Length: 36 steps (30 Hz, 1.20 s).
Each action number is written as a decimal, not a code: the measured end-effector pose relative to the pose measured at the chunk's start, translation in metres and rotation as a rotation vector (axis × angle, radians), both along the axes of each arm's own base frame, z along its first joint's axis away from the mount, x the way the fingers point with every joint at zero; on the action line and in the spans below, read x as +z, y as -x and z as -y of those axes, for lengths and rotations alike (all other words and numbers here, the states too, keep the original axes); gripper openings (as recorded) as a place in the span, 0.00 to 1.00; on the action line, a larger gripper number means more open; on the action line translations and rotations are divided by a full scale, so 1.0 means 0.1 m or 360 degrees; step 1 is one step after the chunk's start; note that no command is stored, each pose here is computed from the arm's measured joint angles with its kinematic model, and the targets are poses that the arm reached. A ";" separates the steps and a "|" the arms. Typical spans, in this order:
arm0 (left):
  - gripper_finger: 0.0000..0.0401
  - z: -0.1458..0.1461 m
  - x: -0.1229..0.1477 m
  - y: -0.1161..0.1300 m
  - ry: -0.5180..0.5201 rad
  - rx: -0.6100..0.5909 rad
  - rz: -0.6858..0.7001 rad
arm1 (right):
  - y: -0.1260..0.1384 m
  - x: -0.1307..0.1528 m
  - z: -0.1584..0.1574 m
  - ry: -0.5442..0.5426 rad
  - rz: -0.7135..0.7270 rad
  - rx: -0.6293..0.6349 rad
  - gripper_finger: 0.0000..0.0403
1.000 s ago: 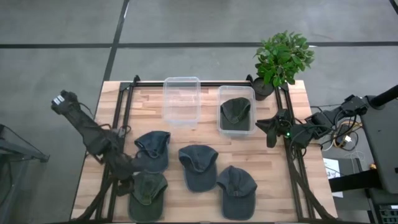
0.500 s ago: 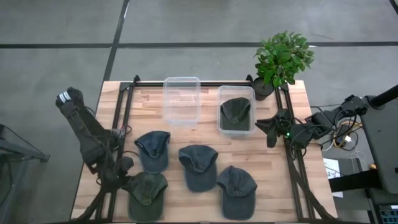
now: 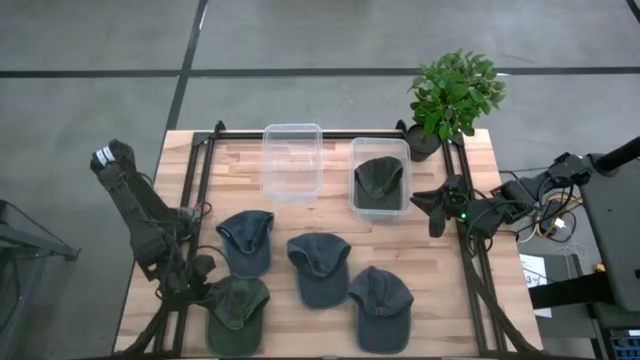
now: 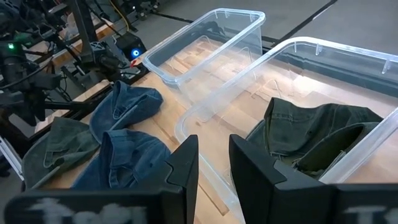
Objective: Pick & Place hat
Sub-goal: Put the green cap into the right transparent bin
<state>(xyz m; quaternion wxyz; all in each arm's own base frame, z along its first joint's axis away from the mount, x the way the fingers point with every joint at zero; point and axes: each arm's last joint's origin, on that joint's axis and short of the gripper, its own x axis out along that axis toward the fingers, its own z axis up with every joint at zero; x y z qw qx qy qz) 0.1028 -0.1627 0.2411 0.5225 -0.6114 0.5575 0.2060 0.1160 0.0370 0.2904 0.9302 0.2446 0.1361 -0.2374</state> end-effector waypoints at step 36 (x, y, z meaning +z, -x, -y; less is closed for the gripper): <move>0.47 0.41 -0.47 -0.09 -0.0188 -0.0210 -0.0176 | 0.00 0.00 0.00 0.0005 -0.0002 0.0003 0.21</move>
